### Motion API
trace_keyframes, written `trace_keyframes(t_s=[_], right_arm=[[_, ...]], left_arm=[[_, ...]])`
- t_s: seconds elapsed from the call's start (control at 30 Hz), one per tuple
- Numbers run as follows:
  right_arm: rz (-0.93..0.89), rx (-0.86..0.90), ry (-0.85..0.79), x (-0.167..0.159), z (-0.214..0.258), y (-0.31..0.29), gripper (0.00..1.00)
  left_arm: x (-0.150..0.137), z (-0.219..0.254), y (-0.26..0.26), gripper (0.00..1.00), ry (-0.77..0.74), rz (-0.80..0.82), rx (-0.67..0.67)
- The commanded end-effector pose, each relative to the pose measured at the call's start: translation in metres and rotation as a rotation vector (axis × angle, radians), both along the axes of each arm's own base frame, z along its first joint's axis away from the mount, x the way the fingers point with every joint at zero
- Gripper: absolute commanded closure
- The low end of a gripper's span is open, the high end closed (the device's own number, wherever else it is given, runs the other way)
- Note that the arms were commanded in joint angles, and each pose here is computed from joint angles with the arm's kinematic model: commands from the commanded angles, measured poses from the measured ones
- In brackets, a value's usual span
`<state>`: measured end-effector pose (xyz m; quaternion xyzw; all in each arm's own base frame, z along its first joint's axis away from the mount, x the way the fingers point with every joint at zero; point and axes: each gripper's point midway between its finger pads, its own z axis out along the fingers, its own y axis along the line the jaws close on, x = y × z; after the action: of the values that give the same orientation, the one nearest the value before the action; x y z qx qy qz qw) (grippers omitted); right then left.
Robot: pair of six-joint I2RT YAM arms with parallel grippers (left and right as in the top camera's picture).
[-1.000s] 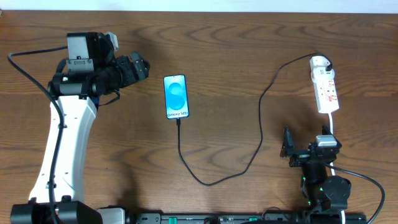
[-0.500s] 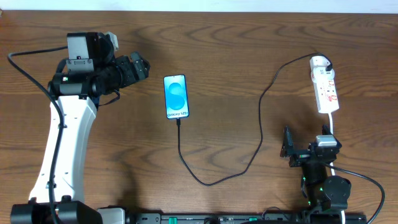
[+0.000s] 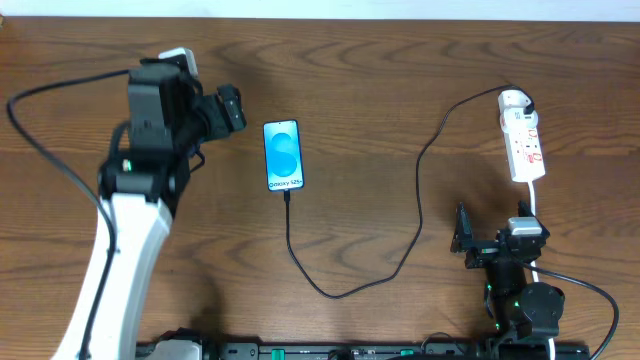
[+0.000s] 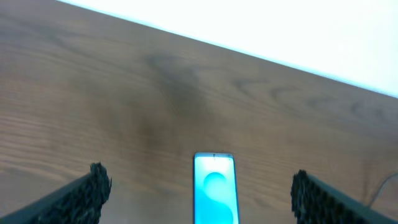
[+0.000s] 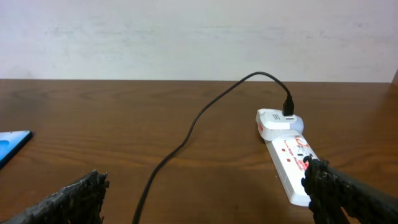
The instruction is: Plug charger to phone and switch on socket
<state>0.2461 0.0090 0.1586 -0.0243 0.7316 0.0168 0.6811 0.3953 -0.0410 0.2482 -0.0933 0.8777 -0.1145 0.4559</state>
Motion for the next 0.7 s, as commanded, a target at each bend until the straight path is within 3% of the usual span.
trace_keyframes(t_s=[0.0,0.67], right_arm=[[-0.007,-0.011,-0.002,0.0,-0.001,-0.001,0.01],[-0.007,-0.011,-0.002,0.0,-0.001,-0.001,0.01]], left_arm=[[-0.017,-0.009,0.014,0.06,-0.06,0.021,0.09],[-0.105,-0.064,0.057,0.06,-0.318,0.18,0.127]])
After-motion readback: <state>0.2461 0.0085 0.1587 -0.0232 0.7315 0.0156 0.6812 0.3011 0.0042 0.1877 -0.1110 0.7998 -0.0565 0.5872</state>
